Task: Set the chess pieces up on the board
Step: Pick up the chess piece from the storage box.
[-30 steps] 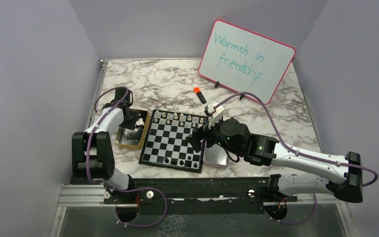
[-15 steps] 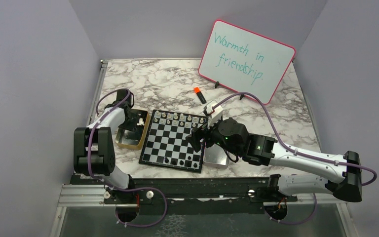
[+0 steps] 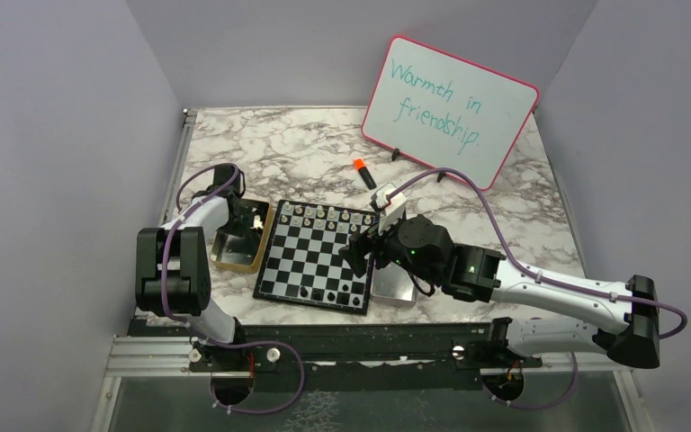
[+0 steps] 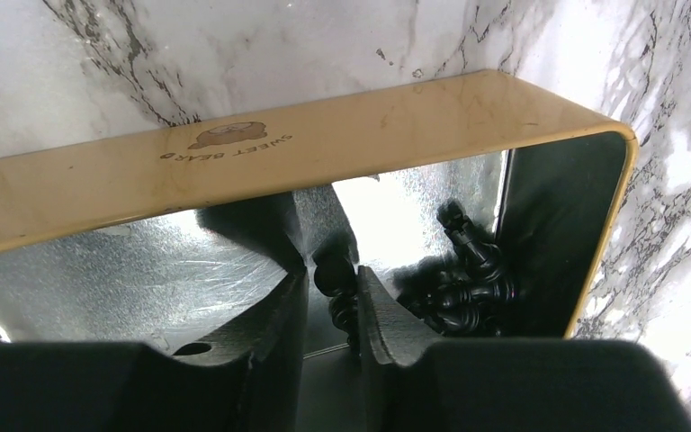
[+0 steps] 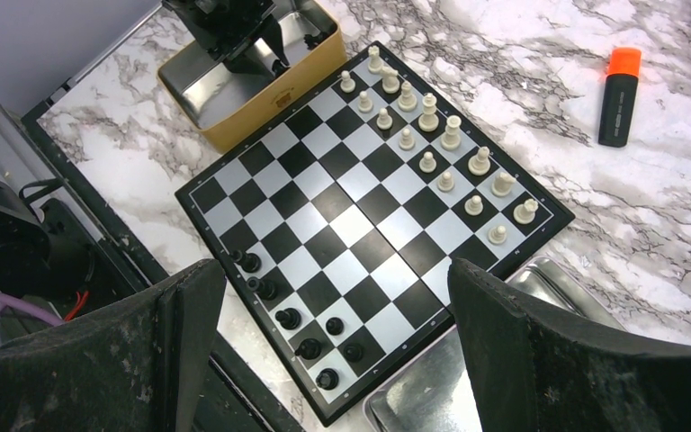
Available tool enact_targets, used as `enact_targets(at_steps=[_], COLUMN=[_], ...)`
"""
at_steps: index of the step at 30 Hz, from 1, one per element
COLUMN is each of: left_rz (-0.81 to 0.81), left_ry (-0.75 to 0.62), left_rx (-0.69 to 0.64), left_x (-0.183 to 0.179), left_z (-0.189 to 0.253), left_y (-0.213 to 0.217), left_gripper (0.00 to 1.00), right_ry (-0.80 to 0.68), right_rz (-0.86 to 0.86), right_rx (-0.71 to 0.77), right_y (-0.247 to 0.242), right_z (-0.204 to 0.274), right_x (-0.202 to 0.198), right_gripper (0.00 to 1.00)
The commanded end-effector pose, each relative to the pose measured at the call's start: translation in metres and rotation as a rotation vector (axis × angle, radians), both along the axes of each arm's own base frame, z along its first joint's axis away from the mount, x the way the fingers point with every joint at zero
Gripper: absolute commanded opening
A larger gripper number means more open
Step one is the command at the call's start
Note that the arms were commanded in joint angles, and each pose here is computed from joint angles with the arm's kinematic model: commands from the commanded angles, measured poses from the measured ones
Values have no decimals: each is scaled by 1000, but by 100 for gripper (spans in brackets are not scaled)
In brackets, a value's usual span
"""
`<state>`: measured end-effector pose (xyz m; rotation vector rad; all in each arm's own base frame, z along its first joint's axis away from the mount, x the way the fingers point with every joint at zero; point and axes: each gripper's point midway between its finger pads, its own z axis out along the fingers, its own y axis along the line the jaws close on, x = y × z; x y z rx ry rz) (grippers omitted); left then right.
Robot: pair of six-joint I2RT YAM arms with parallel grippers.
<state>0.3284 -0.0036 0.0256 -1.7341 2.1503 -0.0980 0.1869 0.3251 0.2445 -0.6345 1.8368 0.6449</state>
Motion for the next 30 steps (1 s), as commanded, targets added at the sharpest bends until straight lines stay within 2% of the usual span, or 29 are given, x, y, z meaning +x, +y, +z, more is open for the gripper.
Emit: enact_targets(at_steps=[1,8,14,23,30], left_rz=[47,43,45,57,-23], left_ry=[18,0,-65,-162,-271], left_rx=[8,9,2,-26,-116], left_x=[-4,-1,6,10,17], left_z=[-7,2,27,64,104], left_y=[4,4,5,8,-11], left_gripper=[24,16,12,10,10], right_ry=[-18,-12,9,30,61], right_rz=[-21,-20,-21,-31,-14], right_rx=[-11,-9,22,62,155], right_y=[-4,-3,0,6,18], right_z=[-2,-3,-2,-1,5], right_x=[2,2,0,1,-3], right_gripper=[99,99,99,98,96])
